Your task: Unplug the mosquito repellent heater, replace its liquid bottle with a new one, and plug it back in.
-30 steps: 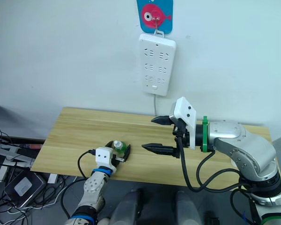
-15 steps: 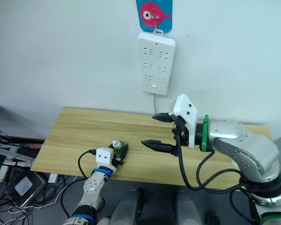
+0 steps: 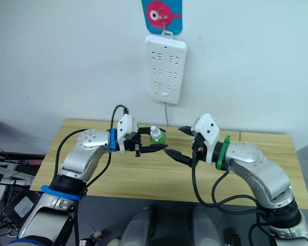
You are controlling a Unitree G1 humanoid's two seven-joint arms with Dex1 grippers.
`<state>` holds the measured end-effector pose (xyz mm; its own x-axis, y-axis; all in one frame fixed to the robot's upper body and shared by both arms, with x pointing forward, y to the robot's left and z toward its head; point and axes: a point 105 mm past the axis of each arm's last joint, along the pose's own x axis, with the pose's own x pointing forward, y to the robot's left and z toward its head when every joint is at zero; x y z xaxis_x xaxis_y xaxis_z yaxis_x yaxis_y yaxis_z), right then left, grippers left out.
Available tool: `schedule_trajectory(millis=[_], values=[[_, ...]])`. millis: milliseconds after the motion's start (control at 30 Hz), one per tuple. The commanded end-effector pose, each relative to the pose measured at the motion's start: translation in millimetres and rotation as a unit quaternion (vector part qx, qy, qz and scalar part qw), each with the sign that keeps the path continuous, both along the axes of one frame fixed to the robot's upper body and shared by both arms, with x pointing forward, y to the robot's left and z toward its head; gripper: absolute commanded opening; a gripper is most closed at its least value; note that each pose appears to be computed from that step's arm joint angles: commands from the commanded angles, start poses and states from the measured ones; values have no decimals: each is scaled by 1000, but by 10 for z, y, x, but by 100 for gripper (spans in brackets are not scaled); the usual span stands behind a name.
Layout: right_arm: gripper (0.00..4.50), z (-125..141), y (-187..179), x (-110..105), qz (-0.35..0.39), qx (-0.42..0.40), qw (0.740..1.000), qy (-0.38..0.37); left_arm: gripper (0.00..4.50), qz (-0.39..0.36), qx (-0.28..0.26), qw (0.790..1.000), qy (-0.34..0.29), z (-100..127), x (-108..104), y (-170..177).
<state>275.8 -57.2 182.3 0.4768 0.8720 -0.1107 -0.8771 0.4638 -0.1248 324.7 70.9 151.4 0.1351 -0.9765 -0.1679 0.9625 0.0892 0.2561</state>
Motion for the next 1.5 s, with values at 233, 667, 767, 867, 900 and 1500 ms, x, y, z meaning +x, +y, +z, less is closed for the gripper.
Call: schedule_trajectory(millis=[233,667,767,867,900,1500], values=[[450,163,114,2,-15,40,999,-32,224,-66,15,998,-19,122,59,-112],[102,136,258,18,-5,47,998,-40,224,-72,2,997,-19,141,40,-167],[102,126,265,1,4,43,998,-41,224,-71,2,997,-16,139,32,-156],[102,139,275,-27,20,42,998,-43,224,-76,3,997,-13,143,6,-152],[102,165,285,-46,35,45,997,-43,224,-81,3,997,-12,143,-9,-155],[240,330,101,-32,352,-56,933,-42,224,-236,57,970,-10,34,-517,-127]])
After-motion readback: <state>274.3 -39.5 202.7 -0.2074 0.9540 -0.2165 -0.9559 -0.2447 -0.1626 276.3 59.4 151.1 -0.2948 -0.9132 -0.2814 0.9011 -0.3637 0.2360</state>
